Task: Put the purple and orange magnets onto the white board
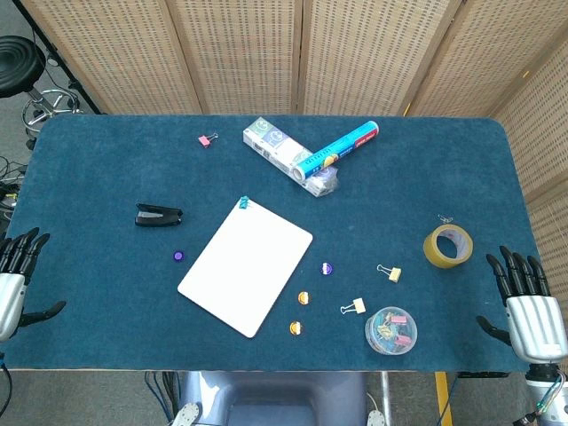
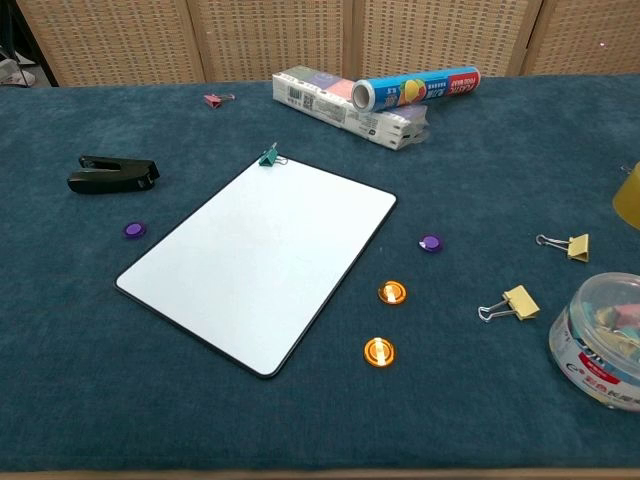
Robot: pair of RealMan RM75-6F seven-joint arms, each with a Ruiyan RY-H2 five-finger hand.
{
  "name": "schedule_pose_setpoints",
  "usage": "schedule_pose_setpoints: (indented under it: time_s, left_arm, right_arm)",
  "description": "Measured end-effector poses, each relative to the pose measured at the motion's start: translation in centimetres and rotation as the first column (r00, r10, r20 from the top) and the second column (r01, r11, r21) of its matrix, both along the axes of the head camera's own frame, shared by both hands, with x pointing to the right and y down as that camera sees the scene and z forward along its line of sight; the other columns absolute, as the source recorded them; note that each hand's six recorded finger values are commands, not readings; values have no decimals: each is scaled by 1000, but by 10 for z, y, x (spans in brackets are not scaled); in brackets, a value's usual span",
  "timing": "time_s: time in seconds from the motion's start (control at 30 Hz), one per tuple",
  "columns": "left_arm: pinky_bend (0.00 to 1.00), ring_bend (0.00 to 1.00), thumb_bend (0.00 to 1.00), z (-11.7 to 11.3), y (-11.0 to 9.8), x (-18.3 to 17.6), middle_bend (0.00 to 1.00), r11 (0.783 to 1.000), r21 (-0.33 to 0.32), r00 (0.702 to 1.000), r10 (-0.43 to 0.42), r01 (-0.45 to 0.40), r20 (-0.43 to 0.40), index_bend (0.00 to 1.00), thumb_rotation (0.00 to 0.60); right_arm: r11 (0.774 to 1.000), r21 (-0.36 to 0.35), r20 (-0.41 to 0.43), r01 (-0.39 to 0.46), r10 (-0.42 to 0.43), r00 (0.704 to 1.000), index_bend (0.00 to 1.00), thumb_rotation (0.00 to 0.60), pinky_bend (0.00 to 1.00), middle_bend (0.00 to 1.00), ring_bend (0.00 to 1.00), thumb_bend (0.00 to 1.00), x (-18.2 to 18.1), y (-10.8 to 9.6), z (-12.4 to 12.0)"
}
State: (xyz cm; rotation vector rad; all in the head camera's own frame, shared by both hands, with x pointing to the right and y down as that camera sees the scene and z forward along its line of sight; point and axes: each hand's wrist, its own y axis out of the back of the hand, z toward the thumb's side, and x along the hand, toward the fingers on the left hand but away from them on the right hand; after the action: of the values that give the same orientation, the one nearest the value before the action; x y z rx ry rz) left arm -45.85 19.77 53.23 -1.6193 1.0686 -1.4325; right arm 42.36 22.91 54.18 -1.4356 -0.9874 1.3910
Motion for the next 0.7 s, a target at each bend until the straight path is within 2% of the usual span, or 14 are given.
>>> schedule_pose_setpoints:
  time_s: [0.3, 0.47, 0.7]
  left_arm:
    - [0, 0, 15, -1, 3, 4, 0, 999, 29, 999, 26, -25, -37, 0, 600]
    - [0, 0, 15, 5, 4, 4, 0, 998, 42, 997, 42, -40, -59, 0, 600]
    - [0, 0, 15, 9, 0, 0, 0, 999, 39, 998, 21, -19, -53, 0, 600]
  right_arm:
    - [1000, -5, 42, 24, -24, 999, 83, 600, 0, 0, 0, 0, -9, -5, 6]
    - [998, -41, 85, 55, -51, 995, 128, 600, 0, 0, 0, 14, -23, -12, 16]
    - [981, -124, 171, 146, -124, 977, 230, 600, 0, 0, 0, 102, -69, -41, 36]
